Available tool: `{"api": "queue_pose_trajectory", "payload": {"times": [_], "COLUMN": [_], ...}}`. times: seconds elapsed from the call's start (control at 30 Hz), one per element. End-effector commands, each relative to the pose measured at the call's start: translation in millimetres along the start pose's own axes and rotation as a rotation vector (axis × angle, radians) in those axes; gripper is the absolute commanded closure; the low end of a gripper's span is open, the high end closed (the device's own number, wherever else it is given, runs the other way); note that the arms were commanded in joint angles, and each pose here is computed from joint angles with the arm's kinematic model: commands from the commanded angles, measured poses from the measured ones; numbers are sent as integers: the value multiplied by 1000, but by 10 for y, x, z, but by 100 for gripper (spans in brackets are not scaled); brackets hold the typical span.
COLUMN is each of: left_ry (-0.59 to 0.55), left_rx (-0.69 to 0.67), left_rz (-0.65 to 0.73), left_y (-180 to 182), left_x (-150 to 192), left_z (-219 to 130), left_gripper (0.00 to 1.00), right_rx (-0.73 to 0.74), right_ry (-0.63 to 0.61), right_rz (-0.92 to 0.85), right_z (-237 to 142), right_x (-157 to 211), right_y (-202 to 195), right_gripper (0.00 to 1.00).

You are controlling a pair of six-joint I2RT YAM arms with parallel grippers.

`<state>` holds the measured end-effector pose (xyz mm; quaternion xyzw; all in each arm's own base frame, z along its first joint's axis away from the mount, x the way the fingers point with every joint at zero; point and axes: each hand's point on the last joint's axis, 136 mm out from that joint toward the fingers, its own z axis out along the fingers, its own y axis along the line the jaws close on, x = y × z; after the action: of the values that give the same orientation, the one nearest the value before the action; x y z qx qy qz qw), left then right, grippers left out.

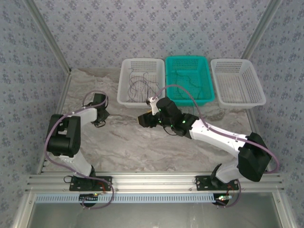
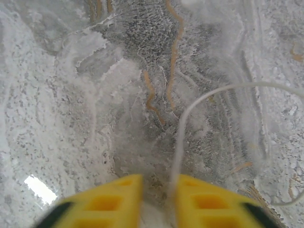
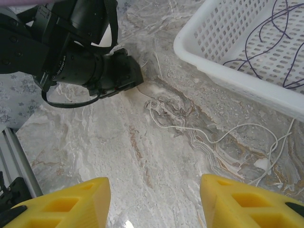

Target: Untangle the cables

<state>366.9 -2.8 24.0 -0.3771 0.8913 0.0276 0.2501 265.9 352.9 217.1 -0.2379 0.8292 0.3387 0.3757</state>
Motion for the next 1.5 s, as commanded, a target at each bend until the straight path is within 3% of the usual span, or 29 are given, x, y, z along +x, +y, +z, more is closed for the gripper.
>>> {"api": "queue_pose_trajectory", "payload": {"times": [0.0, 0.27, 0.37, 0.47, 0.63, 0.7, 0.77, 0.8, 0.87, 0.9, 1.1, 1.33, 1.47], "left_ry": [-12, -72, -13, -39, -91, -107, -144, -167, -218, -248, -318, -309, -293], "left_rx": [22, 394, 567, 690, 855, 883, 887, 876, 853, 840, 781, 905, 951], "left_rz": [6, 167, 264, 341, 348, 339, 337, 336, 339, 343, 395, 408, 443], "left_y": [-30, -624, -889, -1062, -1205, -1200, -1154, -1117, -1039, -1006, -962, -1101, -1117], "left_x": [-95, -185, 4, 120, 97, 30, -74, -135, -250, -303, -329, -157, -69], "left_z": [-143, -1529, -1999, -2445, -3059, -3233, -3394, -3460, -3550, -3574, -3387, -3324, -3358], "left_gripper": [100, 100, 100, 100, 100, 100, 100, 100, 100, 100, 100, 51, 38], "right_rx": [4, 69, 20, -75, -56, -5, 16, 14, -2, -26, -130, -18, 53], "right_ry": [-49, -122, -160, -156, -215, -193, -180, -181, -199, -197, -250, -373, -475], "right_rz": [1, -264, -363, -451, -445, -468, -468, -460, -442, -439, -398, -341, -293], "right_z": [-70, 104, 187, 312, 640, 829, 930, 935, 869, 810, 206, -452, -833], "right_x": [-106, -137, -212, -208, -245, -193, -137, -121, -109, -96, -282, -870, -1273], "right_y": [31, -123, -27, 163, 99, -37, -114, -129, -110, -79, 191, 129, -26], "right_gripper": [46, 34, 26, 19, 18, 25, 41, 54, 91, 100, 100, 100, 100]}}
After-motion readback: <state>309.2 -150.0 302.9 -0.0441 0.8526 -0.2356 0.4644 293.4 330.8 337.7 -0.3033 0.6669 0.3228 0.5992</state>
